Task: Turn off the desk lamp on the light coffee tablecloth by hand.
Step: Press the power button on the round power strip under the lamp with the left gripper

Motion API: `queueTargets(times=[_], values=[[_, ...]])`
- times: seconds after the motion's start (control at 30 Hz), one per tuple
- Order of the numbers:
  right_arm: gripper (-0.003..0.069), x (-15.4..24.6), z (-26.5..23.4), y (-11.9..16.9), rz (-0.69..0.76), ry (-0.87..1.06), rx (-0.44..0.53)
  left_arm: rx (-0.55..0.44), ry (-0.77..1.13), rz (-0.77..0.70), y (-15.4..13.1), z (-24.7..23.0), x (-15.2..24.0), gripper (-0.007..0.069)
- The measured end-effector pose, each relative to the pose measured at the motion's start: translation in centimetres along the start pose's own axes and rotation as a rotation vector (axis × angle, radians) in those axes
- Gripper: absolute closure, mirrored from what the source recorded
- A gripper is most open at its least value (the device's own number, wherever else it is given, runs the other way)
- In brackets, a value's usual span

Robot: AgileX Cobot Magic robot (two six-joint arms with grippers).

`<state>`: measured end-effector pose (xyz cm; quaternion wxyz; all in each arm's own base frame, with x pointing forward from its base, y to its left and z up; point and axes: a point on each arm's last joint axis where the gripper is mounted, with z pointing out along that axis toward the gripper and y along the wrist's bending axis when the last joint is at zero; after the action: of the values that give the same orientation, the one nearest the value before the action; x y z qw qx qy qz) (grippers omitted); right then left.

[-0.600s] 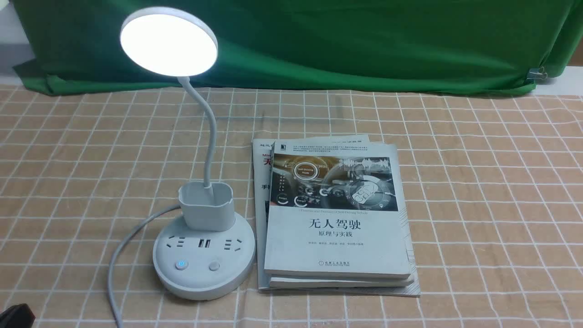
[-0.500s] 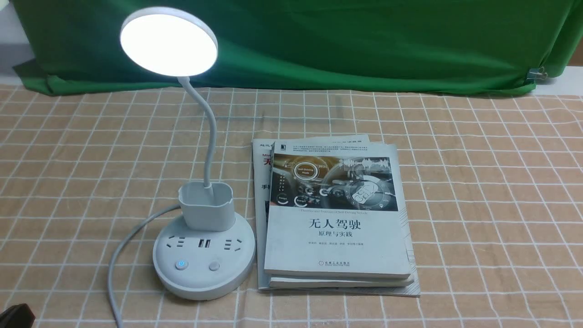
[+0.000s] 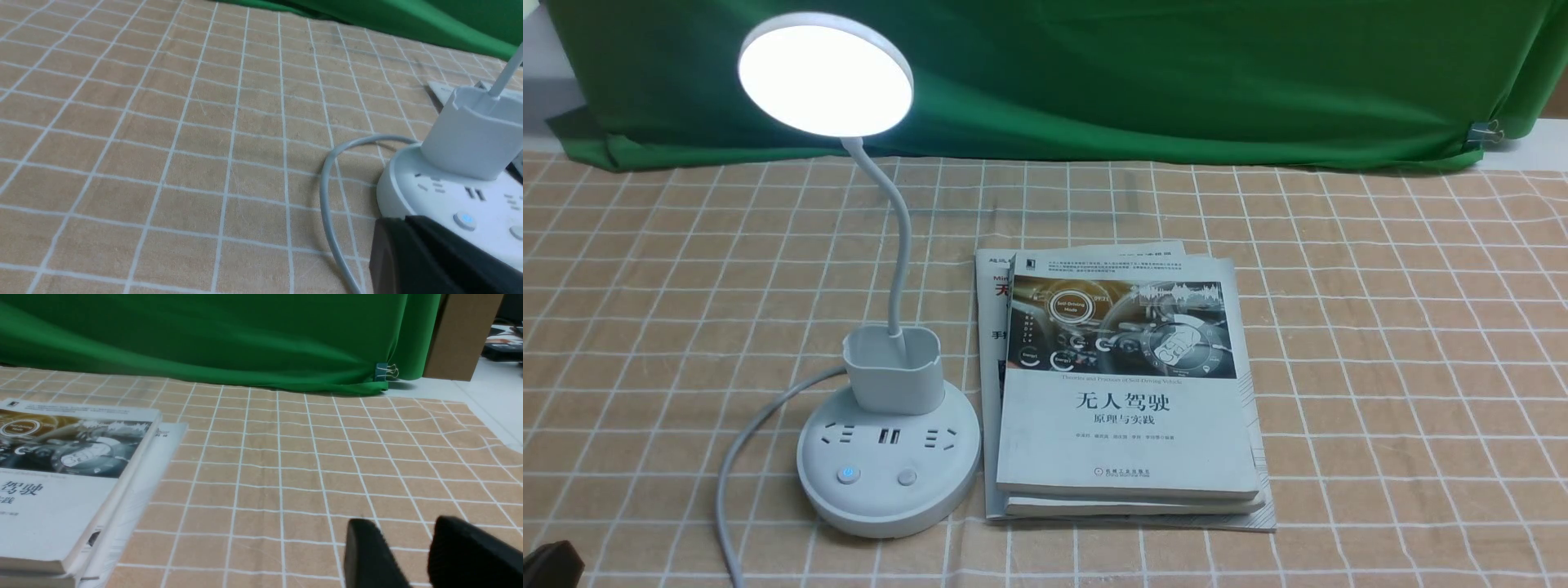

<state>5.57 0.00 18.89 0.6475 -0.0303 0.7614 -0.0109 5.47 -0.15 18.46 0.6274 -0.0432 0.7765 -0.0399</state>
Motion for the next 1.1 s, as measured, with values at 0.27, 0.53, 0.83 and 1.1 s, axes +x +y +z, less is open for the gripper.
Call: queueTargets(times=[0.27, 0.53, 0.83, 1.1], values=[[0.0417, 0.0, 0.0, 0.0, 0.0, 0.0, 0.0, 0.066, -0.158, -0.33, -0.4, -0.1, -1.5, 0.0621], [0.0417, 0.0, 0.0, 0.0, 0.0, 0.0, 0.0, 0.085, -0.327, -0.618, 0.2, -0.5, -3.0, 0.062], [0.0417, 0.0, 0.0, 0.0, 0.0, 0.0, 0.0, 0.153, -0.112, -0.607, -1.4, -0.6, -4.9, 0.0614], [0.0417, 0.0, 0.0, 0.0, 0.0, 0.0, 0.0, 0.216, 0.518, -0.29, -4.1, 2.4, -11.1, 0.0614]])
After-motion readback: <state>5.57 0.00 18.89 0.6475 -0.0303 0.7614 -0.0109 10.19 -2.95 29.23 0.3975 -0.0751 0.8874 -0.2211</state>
